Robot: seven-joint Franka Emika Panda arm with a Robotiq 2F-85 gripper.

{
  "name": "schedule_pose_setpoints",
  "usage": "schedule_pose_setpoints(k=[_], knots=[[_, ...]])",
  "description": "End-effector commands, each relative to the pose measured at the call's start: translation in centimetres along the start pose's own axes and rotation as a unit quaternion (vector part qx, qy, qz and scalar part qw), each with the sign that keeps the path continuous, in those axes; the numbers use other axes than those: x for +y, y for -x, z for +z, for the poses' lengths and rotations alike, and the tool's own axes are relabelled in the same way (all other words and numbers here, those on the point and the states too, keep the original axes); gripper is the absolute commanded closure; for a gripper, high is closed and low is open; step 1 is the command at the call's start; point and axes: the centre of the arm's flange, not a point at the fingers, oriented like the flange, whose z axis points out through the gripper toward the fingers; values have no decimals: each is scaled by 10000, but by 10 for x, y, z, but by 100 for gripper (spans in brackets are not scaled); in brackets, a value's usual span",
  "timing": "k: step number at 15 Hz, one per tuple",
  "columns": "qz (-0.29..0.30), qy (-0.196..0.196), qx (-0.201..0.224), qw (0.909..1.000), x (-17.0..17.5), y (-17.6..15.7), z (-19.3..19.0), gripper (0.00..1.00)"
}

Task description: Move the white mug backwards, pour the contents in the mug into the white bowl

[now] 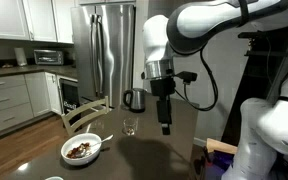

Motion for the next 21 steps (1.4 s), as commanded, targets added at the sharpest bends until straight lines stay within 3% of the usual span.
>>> schedule_pose_setpoints(k=[1,3,8,13,21], knots=[[0,0,0,10000,0,0,0,0],[0,0,0,10000,0,0,0,0],[163,-212,79,9996,-14,-64,20,0],[542,-511,418,9963,-34,-130,37,0],[335,-322,403,9981,-47,-186,39,0]])
